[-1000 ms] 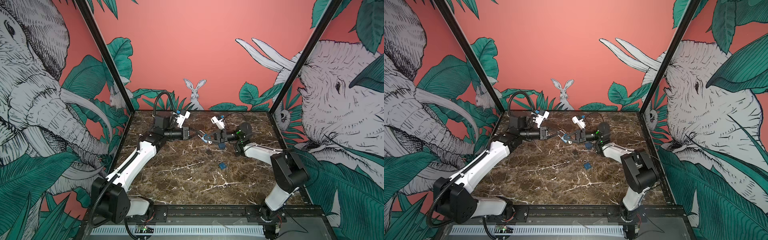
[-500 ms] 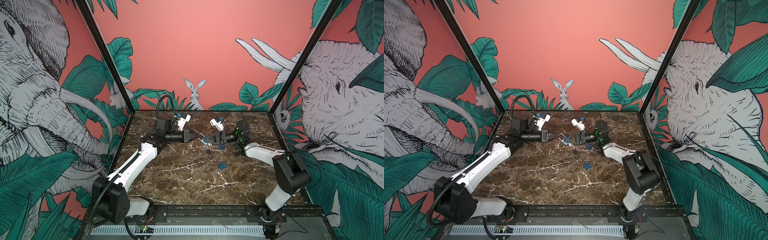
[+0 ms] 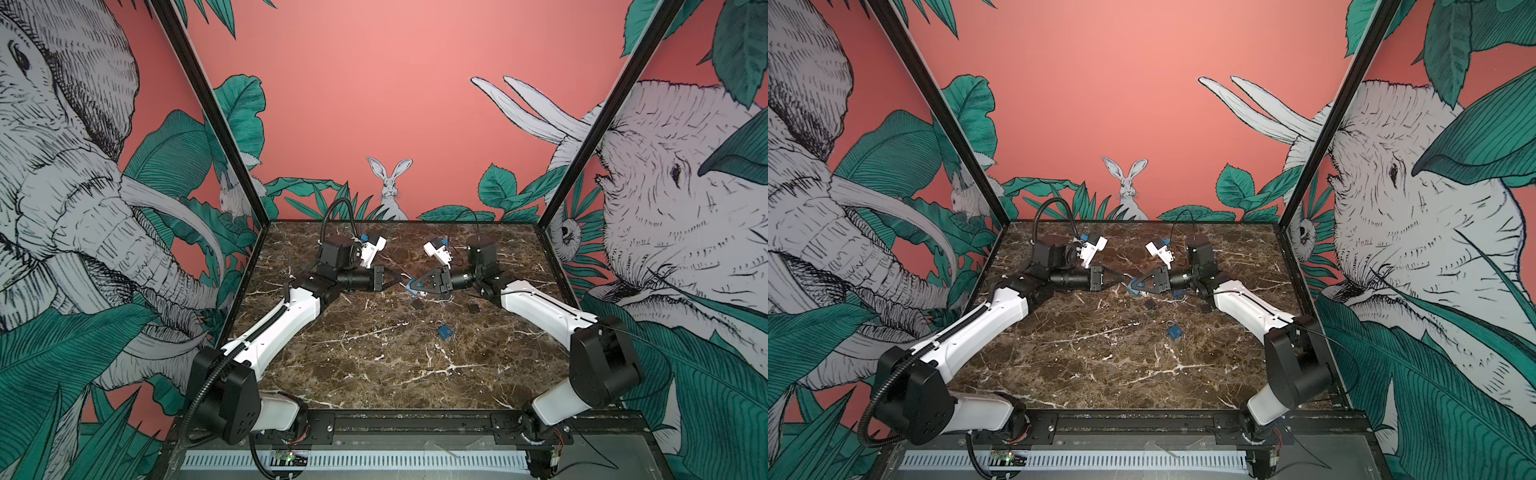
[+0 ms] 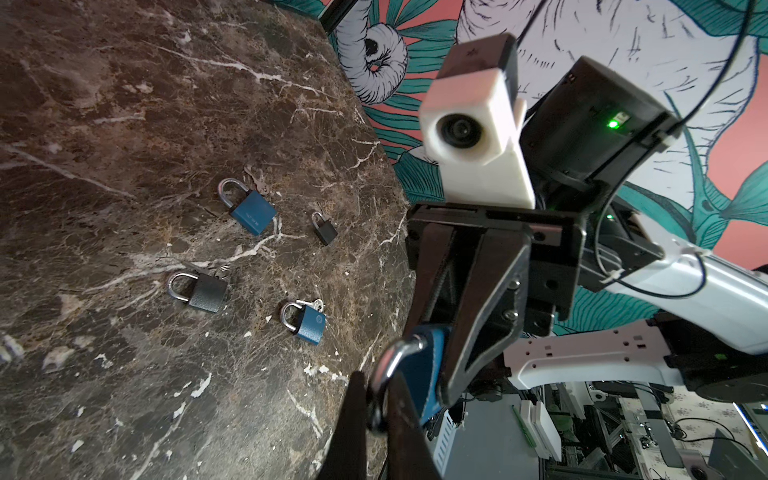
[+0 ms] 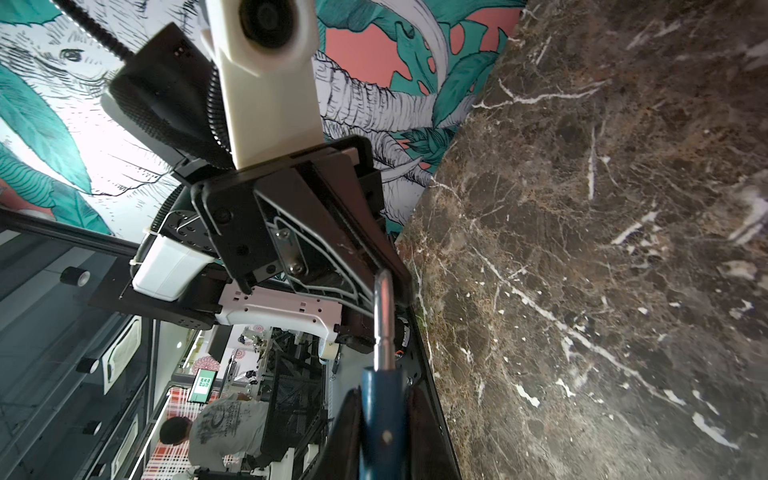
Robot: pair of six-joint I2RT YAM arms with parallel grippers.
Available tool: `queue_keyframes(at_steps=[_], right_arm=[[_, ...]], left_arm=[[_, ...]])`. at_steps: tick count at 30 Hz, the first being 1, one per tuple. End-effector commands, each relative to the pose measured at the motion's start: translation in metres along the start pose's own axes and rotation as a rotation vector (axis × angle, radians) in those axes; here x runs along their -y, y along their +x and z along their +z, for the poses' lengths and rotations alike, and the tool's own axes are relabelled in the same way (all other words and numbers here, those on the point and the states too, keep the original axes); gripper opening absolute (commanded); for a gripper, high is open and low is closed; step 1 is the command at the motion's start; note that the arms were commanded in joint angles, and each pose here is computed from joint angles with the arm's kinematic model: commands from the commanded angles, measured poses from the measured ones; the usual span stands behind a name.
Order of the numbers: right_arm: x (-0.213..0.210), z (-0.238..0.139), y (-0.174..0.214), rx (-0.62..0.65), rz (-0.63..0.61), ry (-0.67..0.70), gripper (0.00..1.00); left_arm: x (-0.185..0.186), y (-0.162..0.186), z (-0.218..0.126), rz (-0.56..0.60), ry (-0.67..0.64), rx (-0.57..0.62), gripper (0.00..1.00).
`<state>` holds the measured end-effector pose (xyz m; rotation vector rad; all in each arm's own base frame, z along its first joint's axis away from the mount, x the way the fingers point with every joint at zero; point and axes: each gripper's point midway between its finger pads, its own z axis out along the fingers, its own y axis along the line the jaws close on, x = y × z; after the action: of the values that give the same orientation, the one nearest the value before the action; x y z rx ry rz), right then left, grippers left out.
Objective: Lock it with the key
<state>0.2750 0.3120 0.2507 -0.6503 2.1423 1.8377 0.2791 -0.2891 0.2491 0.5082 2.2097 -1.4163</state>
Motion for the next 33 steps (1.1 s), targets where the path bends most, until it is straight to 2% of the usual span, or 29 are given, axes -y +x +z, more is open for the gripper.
queue_keyframes(at_steps=[1,10,18,21,26,33], right_arm=[[-0.049,0.004,-0.047,0.133,-0.312,-0.011,0.00],[-0.040,0.007,-0.045,0.119,-0.321,0.048,0.00],[-0.039,0.015,-0.048,0.108,-0.321,0.045,0.00],[-0.038,0.016,-0.048,0.107,-0.325,0.051,0.00],[-0.035,0.014,-0.040,0.091,-0.326,0.067,0.00],[-0.027,0.013,-0.024,0.075,-0.288,0.060,0.00]], left_arm=[[0.020,0.081,0.032,-0.103,0.125,-0.273,0.00],[0.033,0.096,0.046,-0.094,0.162,-0.307,0.00],[0.059,0.117,0.062,-0.068,0.237,-0.370,0.00],[0.058,0.117,0.063,-0.070,0.231,-0.358,0.00],[0.053,0.088,0.050,-0.063,0.198,-0.251,0.00],[0.034,0.013,-0.004,-0.039,0.132,-0.006,0.00]])
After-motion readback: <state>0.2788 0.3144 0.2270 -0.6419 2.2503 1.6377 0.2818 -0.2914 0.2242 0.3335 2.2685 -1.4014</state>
